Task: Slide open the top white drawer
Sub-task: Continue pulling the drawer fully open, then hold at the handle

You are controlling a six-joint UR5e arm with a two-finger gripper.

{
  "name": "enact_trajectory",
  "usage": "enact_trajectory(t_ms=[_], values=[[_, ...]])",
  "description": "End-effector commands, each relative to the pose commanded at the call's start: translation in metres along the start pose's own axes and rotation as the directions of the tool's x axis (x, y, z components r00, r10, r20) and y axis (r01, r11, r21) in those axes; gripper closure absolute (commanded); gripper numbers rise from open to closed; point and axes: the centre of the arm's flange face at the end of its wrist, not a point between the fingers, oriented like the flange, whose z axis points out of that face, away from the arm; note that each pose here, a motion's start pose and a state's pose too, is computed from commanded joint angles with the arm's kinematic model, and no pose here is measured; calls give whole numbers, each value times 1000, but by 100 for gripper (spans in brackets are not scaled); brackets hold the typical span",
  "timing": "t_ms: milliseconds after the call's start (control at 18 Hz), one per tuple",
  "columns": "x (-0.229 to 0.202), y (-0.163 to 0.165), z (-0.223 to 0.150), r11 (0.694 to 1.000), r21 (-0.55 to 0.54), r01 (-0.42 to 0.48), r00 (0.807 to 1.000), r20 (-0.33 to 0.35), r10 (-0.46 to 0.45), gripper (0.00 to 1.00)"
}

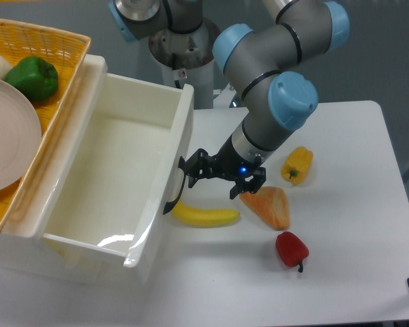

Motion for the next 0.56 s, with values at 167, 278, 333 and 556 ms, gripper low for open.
enact_trajectory(t_ms=[167, 278, 333, 556], values=[[-6, 1, 2, 996, -16, -92, 994, 50, 93, 0], [-11, 5, 4, 982, -62, -179, 980, 76, 184, 0], [-14, 6, 6, 974, -85, -211, 972, 86, 218, 0], [-24, 7, 3, 964, -106, -243, 955, 146, 257, 0]])
